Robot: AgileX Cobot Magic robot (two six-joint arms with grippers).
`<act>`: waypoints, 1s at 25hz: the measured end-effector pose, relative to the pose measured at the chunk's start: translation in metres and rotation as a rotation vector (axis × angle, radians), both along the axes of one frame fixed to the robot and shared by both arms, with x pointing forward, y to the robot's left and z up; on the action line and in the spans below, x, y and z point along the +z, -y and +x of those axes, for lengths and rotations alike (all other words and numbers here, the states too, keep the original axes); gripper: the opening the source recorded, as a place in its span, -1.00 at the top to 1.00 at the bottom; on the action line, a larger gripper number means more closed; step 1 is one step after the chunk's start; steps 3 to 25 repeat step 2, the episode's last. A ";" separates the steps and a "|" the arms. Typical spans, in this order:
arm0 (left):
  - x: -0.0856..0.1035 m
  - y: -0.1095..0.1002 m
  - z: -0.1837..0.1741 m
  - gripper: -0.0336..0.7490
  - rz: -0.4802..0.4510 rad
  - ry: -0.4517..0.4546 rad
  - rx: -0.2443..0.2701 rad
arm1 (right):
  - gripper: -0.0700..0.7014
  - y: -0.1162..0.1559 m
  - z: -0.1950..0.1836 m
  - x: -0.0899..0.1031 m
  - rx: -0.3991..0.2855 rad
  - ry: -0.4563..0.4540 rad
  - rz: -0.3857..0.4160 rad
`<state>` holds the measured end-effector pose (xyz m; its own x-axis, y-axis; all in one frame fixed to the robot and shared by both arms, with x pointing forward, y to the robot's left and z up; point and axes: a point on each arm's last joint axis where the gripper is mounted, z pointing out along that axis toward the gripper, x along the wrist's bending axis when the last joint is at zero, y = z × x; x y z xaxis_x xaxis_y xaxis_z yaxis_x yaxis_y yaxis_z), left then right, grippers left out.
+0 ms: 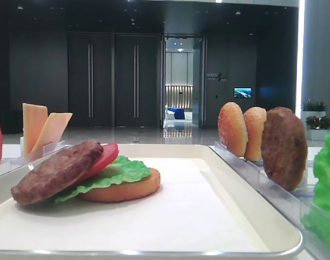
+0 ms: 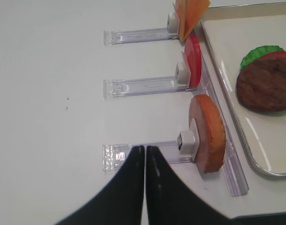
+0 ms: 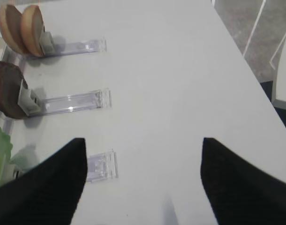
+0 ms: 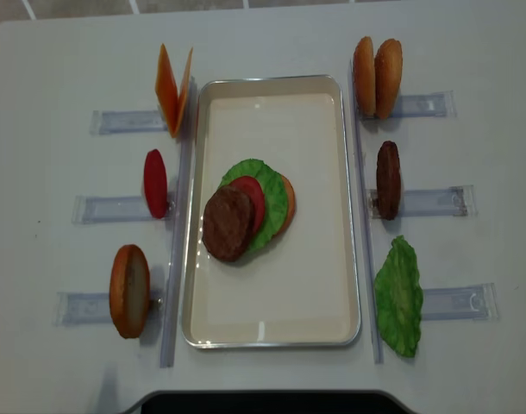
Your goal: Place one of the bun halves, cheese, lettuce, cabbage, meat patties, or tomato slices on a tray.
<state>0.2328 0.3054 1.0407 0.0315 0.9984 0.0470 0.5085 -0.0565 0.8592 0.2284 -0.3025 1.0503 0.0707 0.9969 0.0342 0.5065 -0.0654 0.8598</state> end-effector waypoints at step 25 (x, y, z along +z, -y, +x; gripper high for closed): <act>0.000 0.000 0.000 0.92 0.000 0.000 0.000 | -0.44 0.000 0.000 -0.001 0.005 0.002 0.001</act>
